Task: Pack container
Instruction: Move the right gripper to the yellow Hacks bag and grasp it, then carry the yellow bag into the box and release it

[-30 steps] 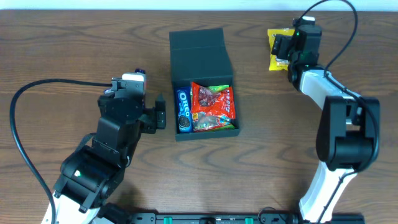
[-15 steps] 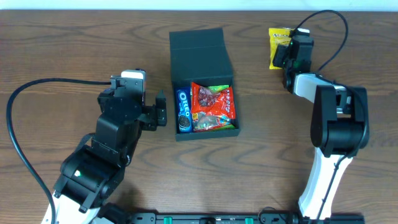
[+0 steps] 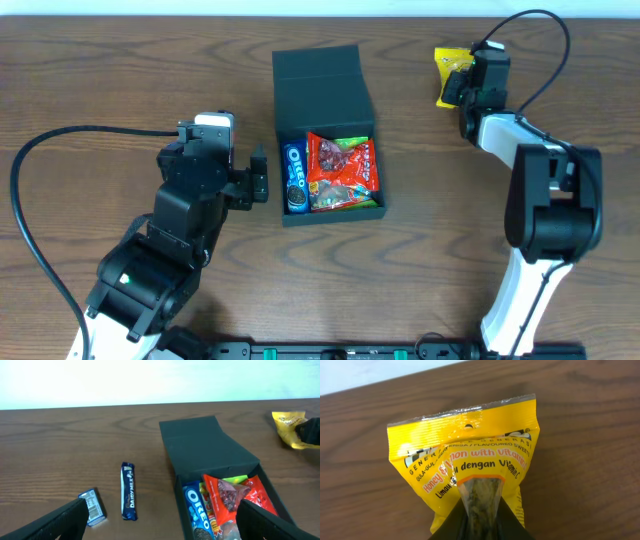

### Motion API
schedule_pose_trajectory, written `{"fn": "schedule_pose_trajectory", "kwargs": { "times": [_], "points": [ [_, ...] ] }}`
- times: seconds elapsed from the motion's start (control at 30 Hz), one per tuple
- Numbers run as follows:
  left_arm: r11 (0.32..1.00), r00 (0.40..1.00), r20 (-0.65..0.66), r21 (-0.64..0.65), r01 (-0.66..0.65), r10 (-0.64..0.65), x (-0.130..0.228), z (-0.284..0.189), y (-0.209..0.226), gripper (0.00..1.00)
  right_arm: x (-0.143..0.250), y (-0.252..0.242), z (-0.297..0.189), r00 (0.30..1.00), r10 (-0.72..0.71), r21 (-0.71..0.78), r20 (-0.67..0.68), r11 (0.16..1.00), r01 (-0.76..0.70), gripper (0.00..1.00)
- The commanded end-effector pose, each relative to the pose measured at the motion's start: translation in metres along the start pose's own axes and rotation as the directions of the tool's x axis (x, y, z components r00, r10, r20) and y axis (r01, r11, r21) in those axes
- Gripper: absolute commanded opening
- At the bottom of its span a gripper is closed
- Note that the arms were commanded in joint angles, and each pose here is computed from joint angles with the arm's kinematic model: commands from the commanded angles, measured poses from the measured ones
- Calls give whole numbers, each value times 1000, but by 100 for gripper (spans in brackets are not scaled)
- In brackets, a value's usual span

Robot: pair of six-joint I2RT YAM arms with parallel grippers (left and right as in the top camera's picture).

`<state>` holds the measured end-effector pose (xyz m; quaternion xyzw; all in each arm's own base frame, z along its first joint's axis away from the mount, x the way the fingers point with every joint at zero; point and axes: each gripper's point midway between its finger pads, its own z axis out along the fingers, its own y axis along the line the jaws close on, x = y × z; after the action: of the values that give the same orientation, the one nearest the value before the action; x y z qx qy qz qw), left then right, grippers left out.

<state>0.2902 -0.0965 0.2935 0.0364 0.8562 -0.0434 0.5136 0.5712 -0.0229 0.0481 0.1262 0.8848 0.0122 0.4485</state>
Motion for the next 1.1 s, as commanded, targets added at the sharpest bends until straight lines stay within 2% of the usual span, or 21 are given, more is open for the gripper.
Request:
{"fn": "schedule_pose_trajectory", "kwargs": {
  "times": [0.0,0.23,0.4,0.5,0.63,0.7,0.83,0.9,1.07],
  "points": [
    [1000,1000,23,-19,1,0,-9,-3,4,95,-45,29,-37,997,-16,-108,82,994,25,6],
    [997,998,26,-41,-61,62,-10,-4,7,95,-97,82,-124,974,-131,-272,183,946,178,6],
    [993,997,41,-104,-57,62,-13,-6,18,95,-87,134,-195,951,-256,-416,176,856,307,6],
    [991,997,50,-120,-54,60,-15,-8,22,95,-68,157,-219,928,-334,-501,163,783,370,5],
    [992,994,81,-117,-57,67,-21,-15,23,95,-20,194,-255,875,-466,-671,134,607,426,8],
    [992,991,111,-113,-57,70,-28,-20,23,95,15,209,-271,811,-568,-742,138,483,465,8],
    [993,988,142,-108,-54,69,-33,-28,25,95,56,224,-286,696,-695,-779,180,331,532,8],
    [993,986,151,-107,-49,65,-35,-31,25,95,74,232,-290,654,-732,-797,193,272,539,8],
    [993,986,157,-106,-47,63,-35,-34,26,95,113,242,-285,580,-794,-832,180,191,520,8]
  ]
}}
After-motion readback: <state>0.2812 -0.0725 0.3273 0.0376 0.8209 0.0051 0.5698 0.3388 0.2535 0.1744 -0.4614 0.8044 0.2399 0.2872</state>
